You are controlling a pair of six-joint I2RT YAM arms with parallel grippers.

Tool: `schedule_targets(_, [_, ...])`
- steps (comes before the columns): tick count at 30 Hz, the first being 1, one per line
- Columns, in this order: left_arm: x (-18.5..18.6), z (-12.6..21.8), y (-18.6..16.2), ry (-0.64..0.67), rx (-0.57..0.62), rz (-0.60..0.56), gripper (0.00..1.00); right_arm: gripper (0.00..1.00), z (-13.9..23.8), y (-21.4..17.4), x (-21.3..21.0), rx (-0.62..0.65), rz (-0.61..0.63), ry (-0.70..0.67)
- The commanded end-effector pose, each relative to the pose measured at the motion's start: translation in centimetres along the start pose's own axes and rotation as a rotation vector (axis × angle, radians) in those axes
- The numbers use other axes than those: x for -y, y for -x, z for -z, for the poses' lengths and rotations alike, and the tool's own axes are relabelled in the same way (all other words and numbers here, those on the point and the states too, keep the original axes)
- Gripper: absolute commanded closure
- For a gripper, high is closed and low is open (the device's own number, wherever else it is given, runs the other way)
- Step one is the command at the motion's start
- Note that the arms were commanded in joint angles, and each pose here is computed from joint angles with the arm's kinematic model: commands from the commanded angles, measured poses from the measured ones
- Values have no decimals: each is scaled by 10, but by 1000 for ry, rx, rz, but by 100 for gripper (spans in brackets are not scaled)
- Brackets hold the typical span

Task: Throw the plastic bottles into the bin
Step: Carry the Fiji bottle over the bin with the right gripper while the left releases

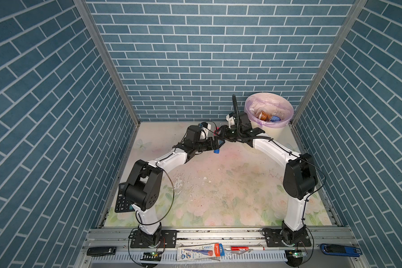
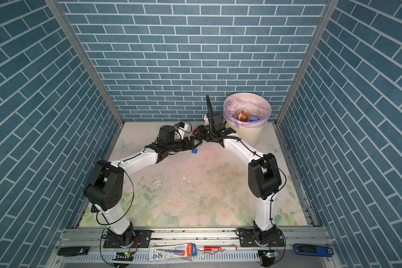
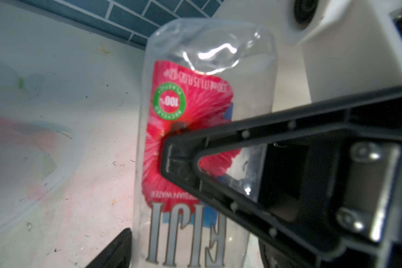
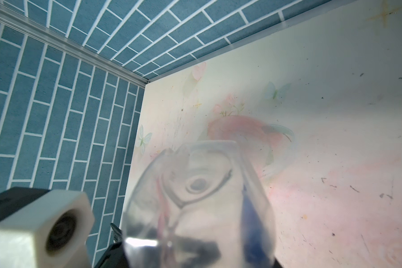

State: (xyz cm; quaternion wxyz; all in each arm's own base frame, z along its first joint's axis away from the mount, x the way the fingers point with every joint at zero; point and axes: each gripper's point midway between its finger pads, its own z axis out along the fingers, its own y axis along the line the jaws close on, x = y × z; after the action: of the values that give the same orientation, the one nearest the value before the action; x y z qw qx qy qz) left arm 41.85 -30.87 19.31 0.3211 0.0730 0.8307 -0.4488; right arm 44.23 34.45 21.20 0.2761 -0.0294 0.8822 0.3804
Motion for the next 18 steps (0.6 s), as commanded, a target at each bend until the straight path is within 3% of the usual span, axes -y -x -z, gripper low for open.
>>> schedule_targets(1, [6,12,1,14,15,-23,1,71,20,23,-16,42,60,8])
schedule_targets(10, [29,48,13,49,54,-119,1,77,78,70,-31,127,181,-43])
schedule_targets(18, [99,80,63,19,176,-325,1,79,185,120,-75,289,353,-82])
